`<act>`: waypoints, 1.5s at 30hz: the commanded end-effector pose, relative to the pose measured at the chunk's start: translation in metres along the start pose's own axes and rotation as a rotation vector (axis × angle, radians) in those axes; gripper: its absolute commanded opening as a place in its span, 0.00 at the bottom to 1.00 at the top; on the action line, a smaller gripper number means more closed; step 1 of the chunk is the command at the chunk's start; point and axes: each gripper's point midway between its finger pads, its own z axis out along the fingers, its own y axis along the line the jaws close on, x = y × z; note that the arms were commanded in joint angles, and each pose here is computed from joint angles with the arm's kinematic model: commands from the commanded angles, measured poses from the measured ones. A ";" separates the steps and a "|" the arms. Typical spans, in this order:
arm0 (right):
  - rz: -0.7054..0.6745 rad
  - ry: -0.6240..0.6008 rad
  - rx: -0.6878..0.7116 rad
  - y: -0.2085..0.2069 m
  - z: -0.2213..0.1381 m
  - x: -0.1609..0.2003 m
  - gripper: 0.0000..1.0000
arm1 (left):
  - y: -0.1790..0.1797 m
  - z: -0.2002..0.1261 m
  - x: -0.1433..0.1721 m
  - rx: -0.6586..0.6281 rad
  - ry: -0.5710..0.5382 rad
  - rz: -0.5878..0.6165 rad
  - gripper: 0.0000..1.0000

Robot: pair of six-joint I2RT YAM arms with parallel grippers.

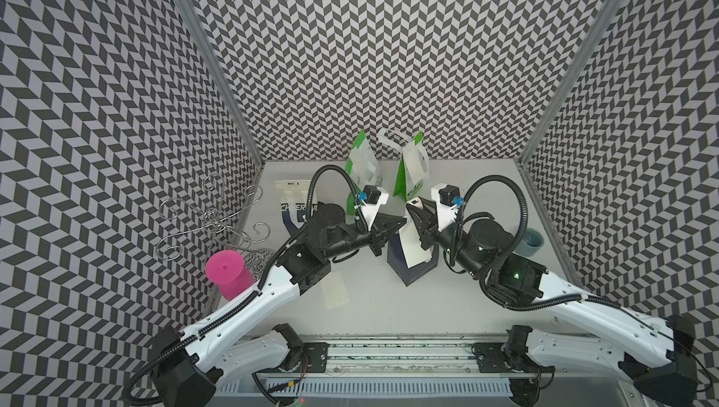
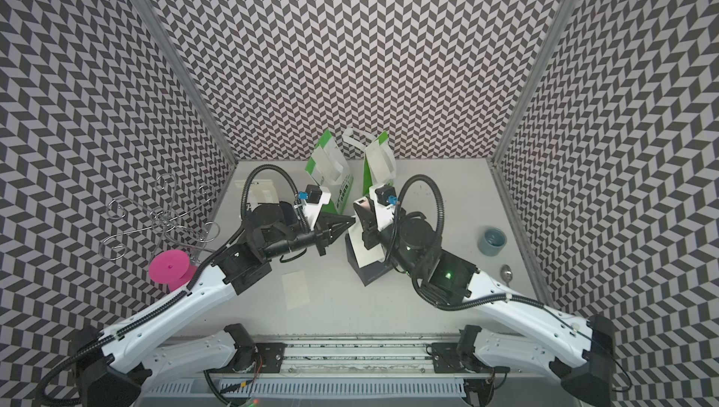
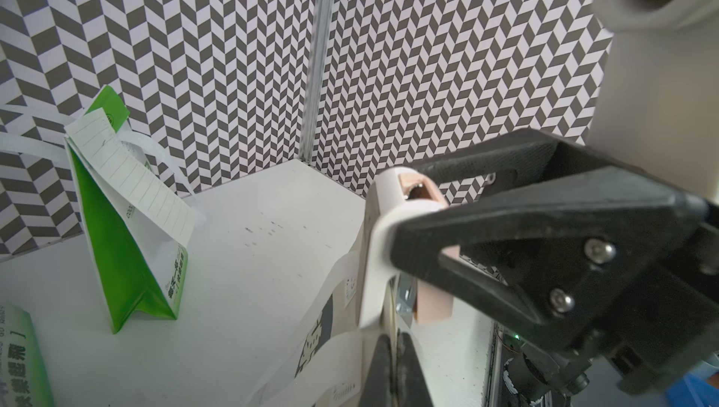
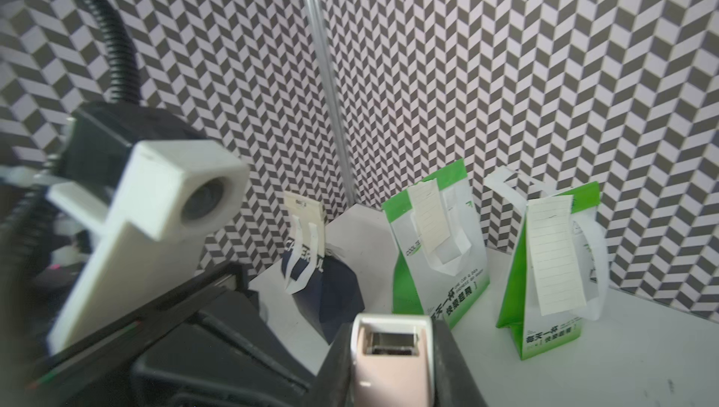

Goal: Staple the receipts to the bags
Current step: Pick up the stapler from the takeout bag, then place the takeout bag at the center of the board.

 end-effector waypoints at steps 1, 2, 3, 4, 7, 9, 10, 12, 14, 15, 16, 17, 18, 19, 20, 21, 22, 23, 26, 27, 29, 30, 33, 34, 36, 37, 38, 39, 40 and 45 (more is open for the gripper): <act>0.082 -0.134 0.208 -0.038 -0.010 -0.040 0.00 | -0.002 -0.001 -0.022 -0.018 -0.057 0.002 0.00; 0.092 -0.141 0.251 -0.048 -0.013 -0.042 0.00 | 0.000 0.000 -0.022 -0.024 -0.058 0.005 0.00; 0.100 -0.148 0.283 -0.056 -0.016 -0.044 0.00 | 0.000 0.002 -0.023 -0.024 -0.057 0.012 0.00; 0.107 -0.155 0.315 -0.066 -0.019 -0.046 0.00 | 0.002 0.004 -0.023 -0.030 -0.057 0.012 0.00; 0.129 -0.183 0.387 -0.093 -0.031 -0.052 0.00 | 0.011 0.016 -0.027 -0.053 -0.068 0.022 0.00; 0.132 -0.201 0.433 -0.107 -0.040 -0.052 0.00 | 0.020 0.029 -0.034 -0.081 -0.074 0.041 0.00; 0.136 -0.210 0.449 -0.112 -0.045 -0.051 0.00 | 0.027 0.038 -0.037 -0.104 -0.076 0.049 0.00; 0.146 -0.221 0.460 -0.116 -0.052 -0.047 0.00 | 0.042 0.054 -0.045 -0.149 -0.102 0.062 0.00; 0.159 -0.212 0.460 -0.118 -0.055 -0.039 0.00 | 0.057 0.072 -0.056 -0.155 -0.130 0.060 0.00; 0.163 -0.207 0.458 -0.118 -0.056 -0.036 0.00 | 0.064 0.080 -0.060 -0.161 -0.140 0.061 0.00; 0.168 -0.200 0.457 -0.119 -0.058 -0.032 0.00 | 0.071 0.090 -0.066 -0.166 -0.149 0.072 0.00; 0.173 -0.199 0.454 -0.119 -0.060 -0.029 0.00 | 0.078 0.099 -0.072 -0.175 -0.160 0.085 0.00; 0.179 -0.192 0.456 -0.120 -0.061 -0.026 0.00 | 0.087 0.108 -0.073 -0.191 -0.160 0.091 0.00; 0.183 -0.184 0.453 -0.121 -0.063 -0.022 0.00 | 0.096 0.118 -0.078 -0.195 -0.167 0.094 0.00; 0.187 -0.178 0.447 -0.121 -0.065 -0.019 0.00 | 0.106 0.126 -0.081 -0.199 -0.173 0.091 0.00; 0.189 -0.172 0.445 -0.121 -0.067 -0.017 0.00 | 0.114 0.135 -0.082 -0.196 -0.174 0.082 0.00; 0.185 -0.167 0.444 -0.122 -0.070 -0.015 0.00 | 0.122 0.143 -0.083 -0.192 -0.176 0.072 0.00; 0.184 -0.167 0.445 -0.123 -0.072 -0.014 0.00 | 0.127 0.151 -0.083 -0.184 -0.181 0.067 0.00; 0.184 -0.171 0.454 -0.126 -0.079 -0.014 0.00 | 0.138 0.179 -0.077 -0.141 -0.164 0.043 0.00; 0.186 -0.175 0.451 -0.126 -0.081 -0.016 0.00 | 0.140 0.188 -0.074 -0.128 -0.159 0.030 0.00; 0.187 -0.179 0.444 -0.125 -0.082 -0.019 0.00 | 0.139 0.201 -0.070 -0.106 -0.155 0.016 0.00; 0.186 -0.176 0.446 -0.125 -0.082 -0.019 0.00 | 0.138 0.208 -0.067 -0.097 -0.149 0.013 0.00; 0.184 -0.167 0.444 -0.124 -0.081 -0.018 0.00 | 0.140 0.223 -0.060 -0.085 -0.134 0.000 0.00; 0.183 -0.167 0.442 -0.124 -0.080 -0.017 0.00 | 0.140 0.228 -0.057 -0.083 -0.126 -0.002 0.00; 0.183 -0.159 0.440 -0.124 -0.079 -0.015 0.00 | 0.142 0.237 -0.050 -0.084 -0.107 -0.007 0.00; 0.182 -0.157 0.443 -0.124 -0.078 -0.015 0.00 | 0.142 0.240 -0.048 -0.080 -0.101 -0.012 0.00; 0.180 -0.153 0.445 -0.124 -0.077 -0.014 0.00 | 0.142 0.242 -0.045 -0.075 -0.094 -0.016 0.00; 0.178 -0.150 0.444 -0.123 -0.076 -0.014 0.00 | 0.142 0.245 -0.042 -0.077 -0.086 -0.025 0.00; 0.178 -0.148 0.444 -0.123 -0.076 -0.015 0.00 | 0.142 0.246 -0.040 -0.070 -0.081 -0.033 0.01; 0.179 -0.139 0.431 -0.121 -0.077 -0.018 0.00 | 0.131 0.249 -0.039 -0.042 -0.066 -0.024 0.35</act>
